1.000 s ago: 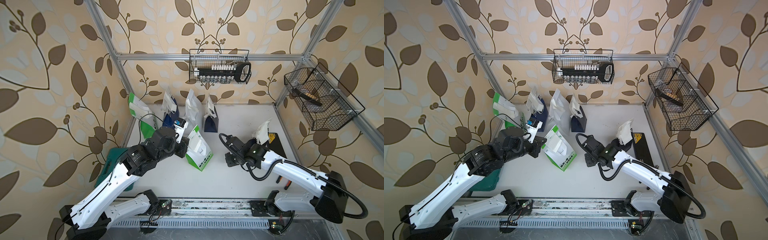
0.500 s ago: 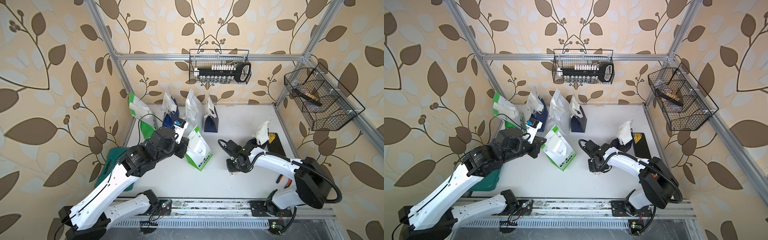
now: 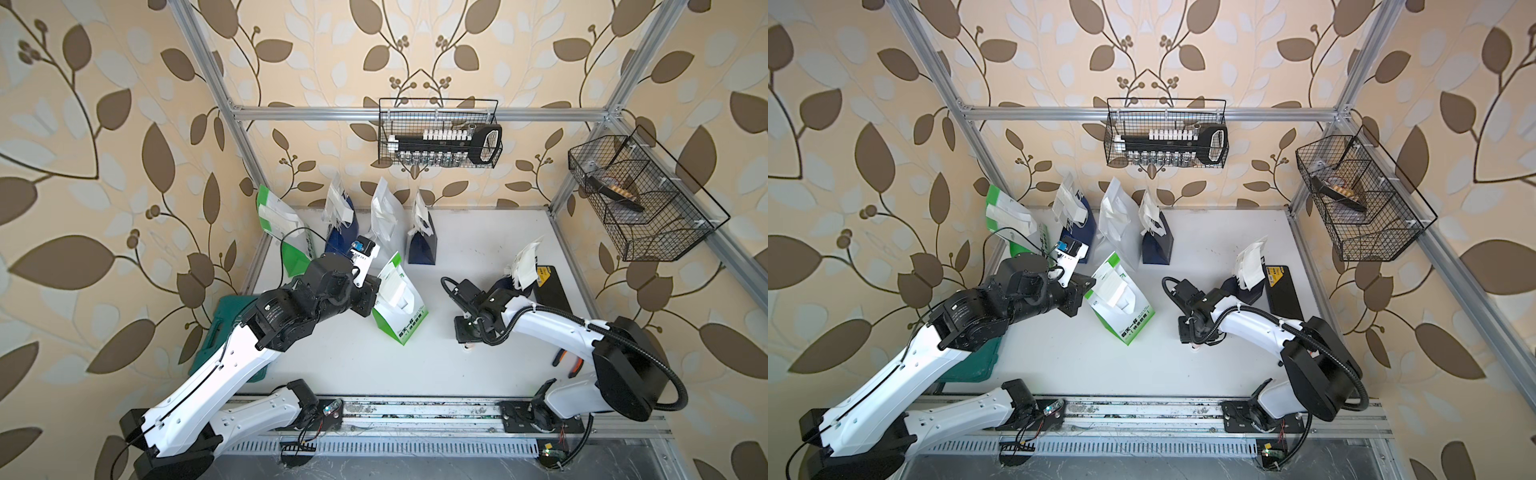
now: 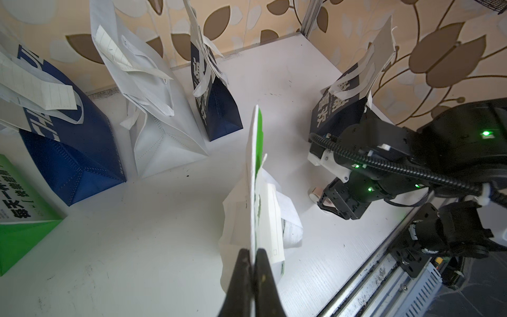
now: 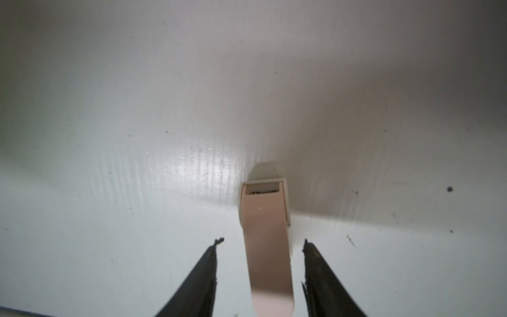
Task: Staple the receipts to the bags
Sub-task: Place the stapler at the center of the board, then place the takeout bag at the center of the board.
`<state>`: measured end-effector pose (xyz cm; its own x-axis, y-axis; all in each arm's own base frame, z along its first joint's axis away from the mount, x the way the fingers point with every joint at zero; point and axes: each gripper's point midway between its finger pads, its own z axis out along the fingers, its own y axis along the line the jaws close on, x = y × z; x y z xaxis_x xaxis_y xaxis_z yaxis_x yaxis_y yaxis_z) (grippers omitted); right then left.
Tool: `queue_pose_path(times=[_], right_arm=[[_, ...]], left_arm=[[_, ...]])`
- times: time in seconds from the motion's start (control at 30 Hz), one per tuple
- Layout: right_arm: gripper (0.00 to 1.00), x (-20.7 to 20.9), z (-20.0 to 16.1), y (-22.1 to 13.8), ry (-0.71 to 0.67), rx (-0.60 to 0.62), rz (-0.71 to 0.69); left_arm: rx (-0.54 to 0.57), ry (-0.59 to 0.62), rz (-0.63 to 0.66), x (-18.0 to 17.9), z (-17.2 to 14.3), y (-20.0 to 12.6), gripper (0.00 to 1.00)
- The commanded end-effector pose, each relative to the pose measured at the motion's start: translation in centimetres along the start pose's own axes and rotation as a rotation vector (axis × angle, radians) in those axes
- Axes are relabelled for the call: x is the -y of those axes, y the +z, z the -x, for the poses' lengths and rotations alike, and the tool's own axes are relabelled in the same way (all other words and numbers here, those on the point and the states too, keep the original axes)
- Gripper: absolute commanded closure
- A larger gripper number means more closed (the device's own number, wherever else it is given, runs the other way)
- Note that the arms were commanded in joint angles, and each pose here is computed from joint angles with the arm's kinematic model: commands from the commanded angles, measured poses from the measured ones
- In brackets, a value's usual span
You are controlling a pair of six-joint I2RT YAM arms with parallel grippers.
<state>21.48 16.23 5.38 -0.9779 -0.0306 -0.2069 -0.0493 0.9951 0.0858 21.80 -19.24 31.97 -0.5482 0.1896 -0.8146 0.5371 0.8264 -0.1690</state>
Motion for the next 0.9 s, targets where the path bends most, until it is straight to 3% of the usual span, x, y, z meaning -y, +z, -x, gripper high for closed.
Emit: queue_pose_path(times=[0.0,0.2,0.37,0.53,0.73,0.87], right_arm=[[0.43,0.0,2.5,-3.7,-0.004,0.152,0.02],[0.43,1.3,5.7,-12.4,0.015,0.48,0.071],[0.42,3.7,5.8,-17.1,0.057,0.644,0.06],[0.42,6.2,4.8,-20.2,0.075,0.755,0.033],[0.42,8.4,3.0,-22.0,0.098,0.812,0.026],[0.41,9.6,2.2,-23.3,0.104,0.855,0.017]], left_arm=[[0.058,0.011,-0.033,1.0,2.2,-0.4,1.0],[0.052,-0.016,-0.029,1.7,4.5,2.4,1.0],[0.029,-0.031,-0.056,3.2,6.8,6.1,1.0],[0.005,-0.012,-0.059,5.6,8.3,10.8,1.0],[0.018,-0.019,0.046,5.5,10.3,17.2,1.0],[0.055,-0.018,0.106,5.3,12.8,19.8,1.0]])
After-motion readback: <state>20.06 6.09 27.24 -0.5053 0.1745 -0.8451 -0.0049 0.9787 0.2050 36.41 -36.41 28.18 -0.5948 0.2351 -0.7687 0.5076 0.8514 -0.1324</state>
